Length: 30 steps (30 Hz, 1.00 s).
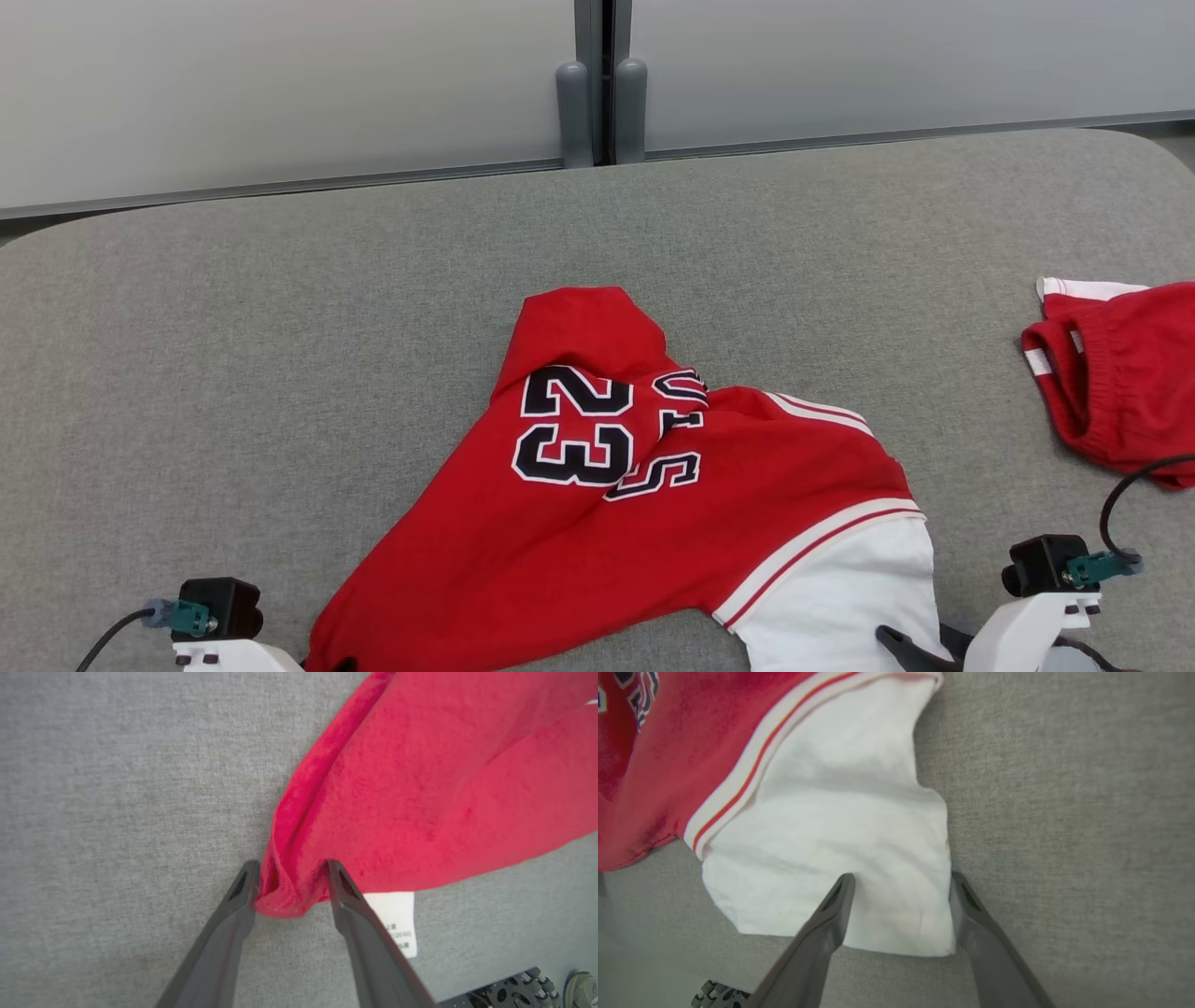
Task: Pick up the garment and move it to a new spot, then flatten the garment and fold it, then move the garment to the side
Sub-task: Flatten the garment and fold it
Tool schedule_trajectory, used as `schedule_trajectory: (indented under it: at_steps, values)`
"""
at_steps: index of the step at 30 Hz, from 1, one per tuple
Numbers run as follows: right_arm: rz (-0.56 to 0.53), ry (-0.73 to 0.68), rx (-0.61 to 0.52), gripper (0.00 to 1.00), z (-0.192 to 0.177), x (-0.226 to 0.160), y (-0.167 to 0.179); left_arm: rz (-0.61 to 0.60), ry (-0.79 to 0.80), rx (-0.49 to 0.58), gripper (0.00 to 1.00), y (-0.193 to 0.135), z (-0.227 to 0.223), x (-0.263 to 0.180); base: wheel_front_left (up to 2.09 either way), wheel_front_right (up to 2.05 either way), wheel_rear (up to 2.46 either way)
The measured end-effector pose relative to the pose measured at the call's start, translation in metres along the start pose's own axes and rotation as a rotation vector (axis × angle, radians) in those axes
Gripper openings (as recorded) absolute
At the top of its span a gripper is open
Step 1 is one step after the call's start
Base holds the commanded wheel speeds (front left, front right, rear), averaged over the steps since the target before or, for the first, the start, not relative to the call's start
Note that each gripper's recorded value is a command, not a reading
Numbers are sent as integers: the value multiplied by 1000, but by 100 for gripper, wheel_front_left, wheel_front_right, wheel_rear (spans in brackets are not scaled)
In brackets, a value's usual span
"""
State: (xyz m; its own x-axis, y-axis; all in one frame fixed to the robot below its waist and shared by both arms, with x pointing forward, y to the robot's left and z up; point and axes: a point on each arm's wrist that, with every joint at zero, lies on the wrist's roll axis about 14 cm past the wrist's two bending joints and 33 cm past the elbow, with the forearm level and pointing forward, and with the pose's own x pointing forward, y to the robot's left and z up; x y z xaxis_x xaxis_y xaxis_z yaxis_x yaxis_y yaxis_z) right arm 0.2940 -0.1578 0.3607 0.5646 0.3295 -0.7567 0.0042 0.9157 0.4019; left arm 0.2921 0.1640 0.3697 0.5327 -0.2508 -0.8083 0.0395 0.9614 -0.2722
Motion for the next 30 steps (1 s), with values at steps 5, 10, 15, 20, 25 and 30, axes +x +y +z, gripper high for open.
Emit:
schedule_trajectory:
  at_steps: [5,10,15,20,25,30]
  values:
    - [35,-2,-1,0,-1,5,13,-19,6,2,0,-4,-3,-1,0,0,0]
    - [56,-37,-18,0,3,5,21,-25,-8,15,0,-6,-1,-4,0,0,0]
    - [65,-122,-39,0,19,-1,23,-33,-36,26,0,-9,4,-8,0,0,0]
    - [108,-270,-59,0,48,-20,34,-41,-119,49,0,-14,17,-19,0,0,0]
    - [184,-396,-51,0,75,-42,50,-56,-239,90,0,-21,45,-31,0,0,0]
    - [245,-505,-52,0,105,-56,61,-61,-345,149,0,-24,83,-34,0,0,0]
